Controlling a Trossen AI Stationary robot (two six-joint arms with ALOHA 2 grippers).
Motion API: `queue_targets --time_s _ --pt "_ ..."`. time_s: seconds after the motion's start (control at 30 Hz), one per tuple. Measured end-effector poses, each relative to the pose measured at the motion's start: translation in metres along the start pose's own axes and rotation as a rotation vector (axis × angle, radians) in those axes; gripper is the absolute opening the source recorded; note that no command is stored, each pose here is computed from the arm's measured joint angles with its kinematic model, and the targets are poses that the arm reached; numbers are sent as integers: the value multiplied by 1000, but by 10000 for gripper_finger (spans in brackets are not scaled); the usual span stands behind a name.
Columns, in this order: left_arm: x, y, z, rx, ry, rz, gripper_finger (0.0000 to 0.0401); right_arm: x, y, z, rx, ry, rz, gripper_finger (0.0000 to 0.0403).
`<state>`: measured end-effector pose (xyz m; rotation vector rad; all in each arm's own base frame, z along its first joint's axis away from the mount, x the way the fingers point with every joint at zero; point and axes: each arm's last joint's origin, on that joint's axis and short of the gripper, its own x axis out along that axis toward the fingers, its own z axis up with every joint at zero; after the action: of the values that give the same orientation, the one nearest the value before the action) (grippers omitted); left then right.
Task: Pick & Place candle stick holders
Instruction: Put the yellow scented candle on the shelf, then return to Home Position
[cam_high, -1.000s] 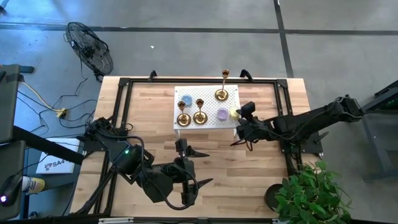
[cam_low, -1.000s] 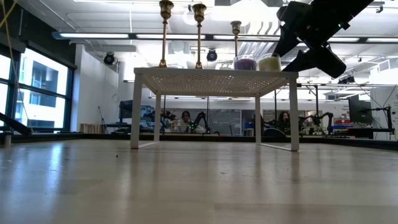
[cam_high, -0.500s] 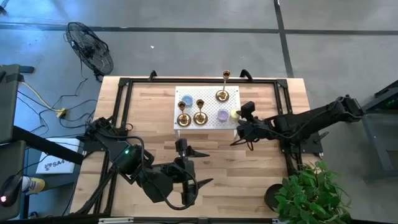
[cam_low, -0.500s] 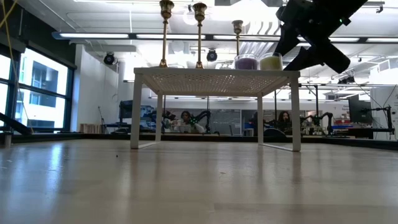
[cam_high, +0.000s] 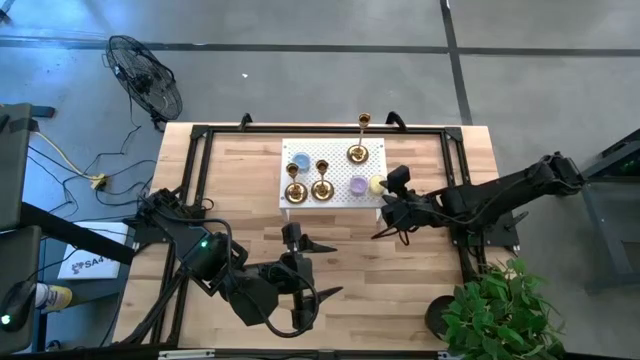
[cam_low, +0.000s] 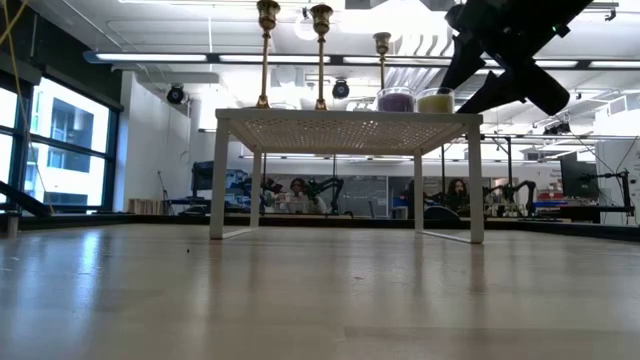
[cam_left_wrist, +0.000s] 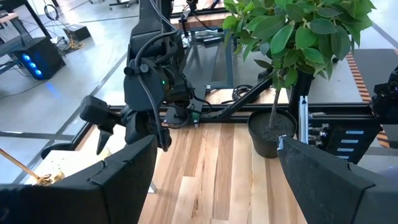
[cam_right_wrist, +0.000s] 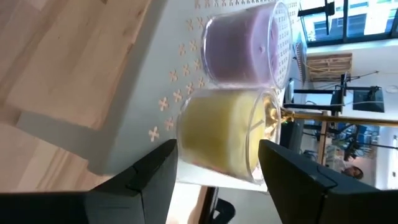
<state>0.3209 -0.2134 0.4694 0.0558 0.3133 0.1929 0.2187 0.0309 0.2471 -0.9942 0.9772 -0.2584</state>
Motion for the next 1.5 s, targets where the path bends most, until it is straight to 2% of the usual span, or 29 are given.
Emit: queue_targets --time_s 0.7,0.9,1.03,1.4,1.5 --pt "0 0 0 0 0 0 328 -6 4 0 -46 44 -74 220" --pt "0 0 0 -1 0 0 328 -11 1 -8 -37 80 -102 220" --pt "0 0 0 -4 0 0 328 -22 -3 -12 1 45 -123 220" --pt "0 0 0 -9 -3 -9 328 -68 -20 -31 124 -67 -314 220" --pt "0 0 0 -6 -3 -7 328 -82 -26 -36 171 -84 -416 220"
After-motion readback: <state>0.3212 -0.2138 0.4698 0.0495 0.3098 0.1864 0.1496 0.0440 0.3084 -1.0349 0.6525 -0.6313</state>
